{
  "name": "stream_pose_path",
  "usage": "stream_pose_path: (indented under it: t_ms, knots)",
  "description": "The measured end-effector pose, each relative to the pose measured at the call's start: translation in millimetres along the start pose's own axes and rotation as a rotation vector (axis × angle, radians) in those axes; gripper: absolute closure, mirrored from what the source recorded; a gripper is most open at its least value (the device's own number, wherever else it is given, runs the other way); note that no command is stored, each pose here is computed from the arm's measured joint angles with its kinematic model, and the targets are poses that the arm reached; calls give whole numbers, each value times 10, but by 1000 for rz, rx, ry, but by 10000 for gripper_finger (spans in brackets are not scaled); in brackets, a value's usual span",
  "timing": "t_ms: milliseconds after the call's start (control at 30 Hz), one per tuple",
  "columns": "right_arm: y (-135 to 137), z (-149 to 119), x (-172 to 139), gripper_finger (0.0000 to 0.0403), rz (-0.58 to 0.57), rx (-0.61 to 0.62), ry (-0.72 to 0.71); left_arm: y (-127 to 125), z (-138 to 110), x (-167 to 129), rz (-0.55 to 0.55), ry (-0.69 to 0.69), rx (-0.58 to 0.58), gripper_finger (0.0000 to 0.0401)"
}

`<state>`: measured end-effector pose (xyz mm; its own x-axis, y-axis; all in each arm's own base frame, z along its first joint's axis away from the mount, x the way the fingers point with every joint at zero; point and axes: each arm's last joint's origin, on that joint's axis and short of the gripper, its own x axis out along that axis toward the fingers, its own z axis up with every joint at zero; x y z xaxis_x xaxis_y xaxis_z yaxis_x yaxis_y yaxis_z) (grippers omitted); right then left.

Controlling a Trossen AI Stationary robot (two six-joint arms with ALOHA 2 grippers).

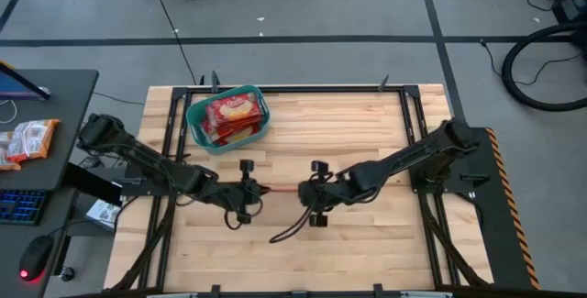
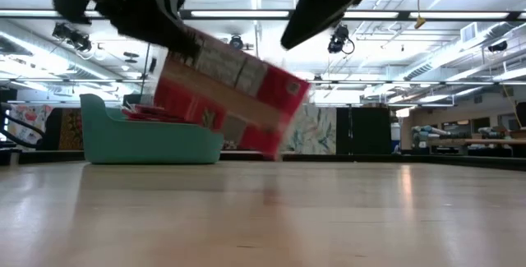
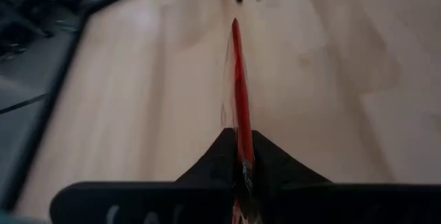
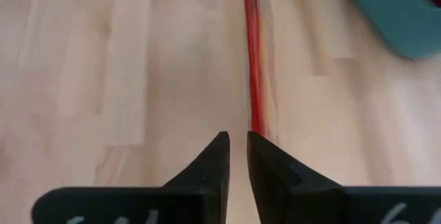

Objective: Sort popcorn bags into baskets
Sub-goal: Put the popcorn bag into the bin

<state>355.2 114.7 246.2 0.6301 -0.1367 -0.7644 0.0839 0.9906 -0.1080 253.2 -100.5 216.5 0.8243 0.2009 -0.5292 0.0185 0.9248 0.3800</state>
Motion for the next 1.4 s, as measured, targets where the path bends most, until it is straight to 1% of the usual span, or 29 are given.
stream_pose_path:
  t_ms: [133, 267, 367, 600, 700, 900, 1000, 1167, 1233, 1300, 1400]
  knots:
    - [-62, 3, -291, 343, -67, 28, -25, 216, 9, -223, 91, 11, 2, 379]
    - [-29, -34, -443, 344, -102, 28, -48, 423, -31, -425, 232, 49, 47, 379]
    - [14, -88, -449, 344, -119, 30, -47, 560, -56, -540, 321, 67, 62, 379]
    - [114, -265, -347, 344, -136, 49, -25, 829, -70, -746, 398, 24, 71, 379]
    - [142, -318, -337, 344, -159, 53, -27, 907, -198, -744, 433, 5, 66, 379]
    - [214, -364, -356, 344, -145, 54, -26, 1042, -499, -736, 524, -52, 103, 379]
    - [234, -370, -365, 344, -146, 51, -32, 1119, -664, -739, 561, -14, 113, 379]
    - [254, -367, -375, 344, -150, 50, -47, 1243, -905, -766, 599, -11, 23, 379]
    - [256, -364, -375, 344, -149, 52, -50, 1281, -1002, -765, 632, 11, -10, 379]
    - [254, -362, -374, 344, -149, 53, -51, 1325, -1060, -764, 673, 17, -53, 379]
    - [256, -363, -375, 343, -147, 52, -50, 1382, -1121, -745, 716, 37, -80, 379]
